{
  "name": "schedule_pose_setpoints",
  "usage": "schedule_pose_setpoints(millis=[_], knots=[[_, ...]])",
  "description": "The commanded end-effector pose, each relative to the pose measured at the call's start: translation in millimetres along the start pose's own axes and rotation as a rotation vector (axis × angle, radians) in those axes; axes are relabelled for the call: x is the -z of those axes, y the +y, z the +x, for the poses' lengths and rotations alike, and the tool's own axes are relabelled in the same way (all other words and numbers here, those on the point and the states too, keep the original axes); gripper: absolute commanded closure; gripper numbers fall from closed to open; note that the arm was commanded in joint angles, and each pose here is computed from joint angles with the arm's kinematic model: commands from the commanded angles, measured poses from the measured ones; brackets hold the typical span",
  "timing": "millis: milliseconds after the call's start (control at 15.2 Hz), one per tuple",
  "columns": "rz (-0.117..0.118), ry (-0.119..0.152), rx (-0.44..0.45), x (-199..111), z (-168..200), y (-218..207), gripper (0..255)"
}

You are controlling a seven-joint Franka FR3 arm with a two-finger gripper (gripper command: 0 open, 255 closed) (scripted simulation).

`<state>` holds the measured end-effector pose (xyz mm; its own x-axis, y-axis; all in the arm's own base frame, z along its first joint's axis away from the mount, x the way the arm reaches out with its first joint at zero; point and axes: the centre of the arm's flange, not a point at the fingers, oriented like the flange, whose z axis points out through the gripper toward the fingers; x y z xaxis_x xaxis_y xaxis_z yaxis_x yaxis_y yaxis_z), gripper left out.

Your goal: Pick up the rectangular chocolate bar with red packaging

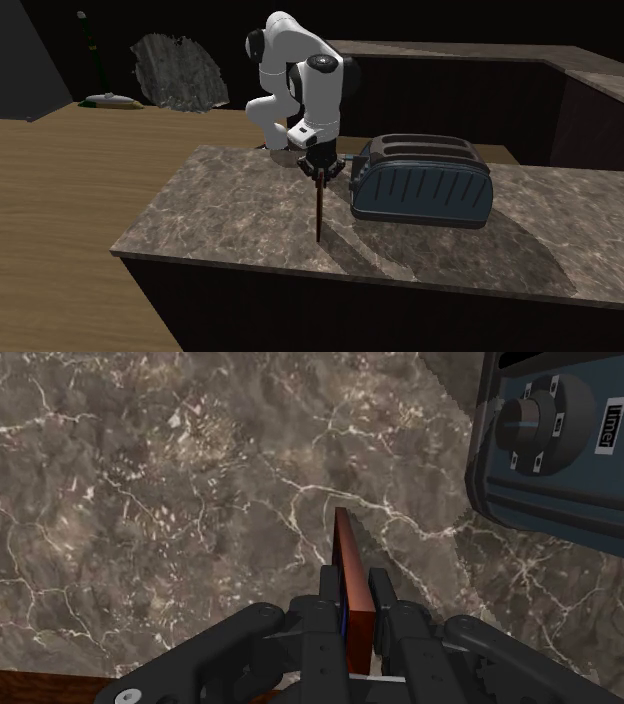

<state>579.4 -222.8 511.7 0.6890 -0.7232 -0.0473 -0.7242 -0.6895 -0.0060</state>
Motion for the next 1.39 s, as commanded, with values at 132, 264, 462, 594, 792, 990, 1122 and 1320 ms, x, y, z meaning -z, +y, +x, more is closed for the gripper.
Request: schedule_pose_setpoints(millis=[132,264,462,594,792,990,1122,1320], knots=[[0.0,0.0,0.0,-0.2,0.1,0.1,255],[0.0,0.0,0.0,5.4,-0.2,0.0,255],[0.0,0.0,0.0,21.2,-0.9,-0.2,255],[0.0,0.0,0.0,31.7,-1.4,-0.2,255],[0.0,0.0,0.0,47.6,-2.1,-0.3,255],[0.0,0.0,0.0,63.4,-2.9,-0.4,255],[0.0,0.0,0.0,73.9,-3.4,-0.5,255],[0.0,0.0,0.0,80.0,-3.7,-0.5,255]])
